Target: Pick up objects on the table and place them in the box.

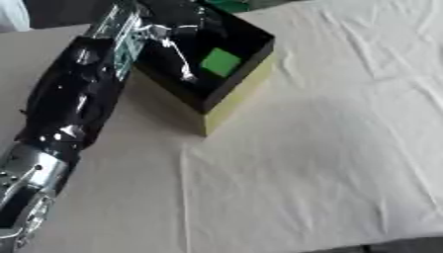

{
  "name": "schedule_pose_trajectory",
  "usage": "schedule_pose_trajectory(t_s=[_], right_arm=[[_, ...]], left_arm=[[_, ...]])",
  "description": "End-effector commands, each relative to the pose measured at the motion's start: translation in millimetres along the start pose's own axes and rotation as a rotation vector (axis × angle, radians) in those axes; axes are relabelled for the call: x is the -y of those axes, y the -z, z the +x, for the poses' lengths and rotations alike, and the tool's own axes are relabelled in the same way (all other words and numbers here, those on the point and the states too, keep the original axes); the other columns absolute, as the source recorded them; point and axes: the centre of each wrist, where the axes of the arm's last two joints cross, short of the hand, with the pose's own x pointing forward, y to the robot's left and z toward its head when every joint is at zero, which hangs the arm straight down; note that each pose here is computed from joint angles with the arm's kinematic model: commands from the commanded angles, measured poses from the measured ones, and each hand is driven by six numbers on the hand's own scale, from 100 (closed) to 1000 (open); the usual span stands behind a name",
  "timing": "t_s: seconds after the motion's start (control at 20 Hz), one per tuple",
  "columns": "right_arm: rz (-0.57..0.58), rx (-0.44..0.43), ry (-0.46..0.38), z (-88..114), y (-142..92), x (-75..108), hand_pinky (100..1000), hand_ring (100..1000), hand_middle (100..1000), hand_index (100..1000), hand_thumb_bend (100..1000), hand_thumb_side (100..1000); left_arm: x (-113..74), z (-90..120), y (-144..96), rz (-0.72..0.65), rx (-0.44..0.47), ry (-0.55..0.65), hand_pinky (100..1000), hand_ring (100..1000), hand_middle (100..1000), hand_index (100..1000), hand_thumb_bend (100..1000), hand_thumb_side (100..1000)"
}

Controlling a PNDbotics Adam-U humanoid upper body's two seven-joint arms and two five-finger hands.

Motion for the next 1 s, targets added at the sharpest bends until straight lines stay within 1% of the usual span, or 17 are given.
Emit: schedule_pose_trajectory(t_s=[0.05, 0.15, 0.25, 0.3, 0.4, 0.5, 0.55, 0.65, 0.7, 0.75, 0.9, 1.0], right_arm=[[-0.003, 0.056, -0.03, 9.4, 9.8, 8.5, 671, 723, 667, 786, 100, 1000], [-0.007, 0.066, -0.042, 10.0, 11.1, 10.9, 673, 724, 668, 786, 100, 1000], [-0.01, 0.073, -0.051, 10.3, 11.8, 12.8, 675, 725, 670, 787, 100, 1000], [-0.011, 0.077, -0.055, 10.5, 12.2, 13.6, 676, 726, 670, 787, 100, 1000], [-0.012, 0.085, -0.06, 11.0, 12.9, 14.6, 678, 727, 671, 787, 100, 1000], [-0.012, 0.094, -0.065, 11.5, 13.7, 15.4, 679, 727, 672, 788, 100, 1000], [-0.012, 0.098, -0.067, 11.8, 14.2, 15.7, 680, 728, 673, 788, 100, 1000], [-0.011, 0.106, -0.071, 12.4, 15.1, 16.2, 681, 729, 674, 788, 100, 1000], [-0.011, 0.109, -0.073, 12.7, 15.5, 16.5, 681, 729, 674, 788, 100, 1000], [-0.011, 0.113, -0.076, 12.9, 15.9, 17.0, 683, 729, 675, 789, 100, 1000], [-0.016, 0.127, -0.083, 13.8, 17.3, 18.6, 684, 730, 676, 789, 100, 1000], [-0.02, 0.134, -0.086, 14.1, 17.8, 19.1, 685, 731, 676, 789, 100, 1000]], left_arm=[[-32.0, -8.3, -13.0, 0.155, -0.016, 0.012, 740, 863, 786, 877, 478, 434], [-44.0, -11.0, -21.6, 0.245, -0.016, 0.01, 722, 848, 764, 863, 467, 445], [-54.3, -13.7, -31.8, 0.33, -0.013, 0.014, 703, 836, 750, 853, 488, 446], [-58.9, -15.1, -37.6, 0.37, -0.013, 0.018, 700, 834, 745, 848, 481, 431], [-65.6, -17.7, -49.5, 0.444, -0.019, 0.023, 702, 835, 744, 847, 477, 434], [-68.6, -20.3, -62.6, 0.51, -0.033, 0.021, 703, 835, 743, 841, 462, 435], [-68.4, -22.1, -70.0, 0.541, -0.043, 0.018, 701, 834, 742, 842, 454, 441], [-66.3, -26.1, -86.2, 0.598, -0.072, 0.009, 699, 833, 742, 847, 411, 486], [-63.8, -27.4, -94.0, 0.623, -0.089, 0.003, 699, 833, 742, 848, 402, 490], [-61.2, -28.2, -101.2, 0.645, -0.105, -0.004, 700, 832, 742, 857, 326, 524], [-51.6, -27.5, -120.3, 0.703, -0.146, -0.025, 704, 835, 755, 862, 301, 584], [-44.4, -23.9, -130.0, 0.737, -0.155, -0.038, 704, 834, 755, 858, 303, 578]])
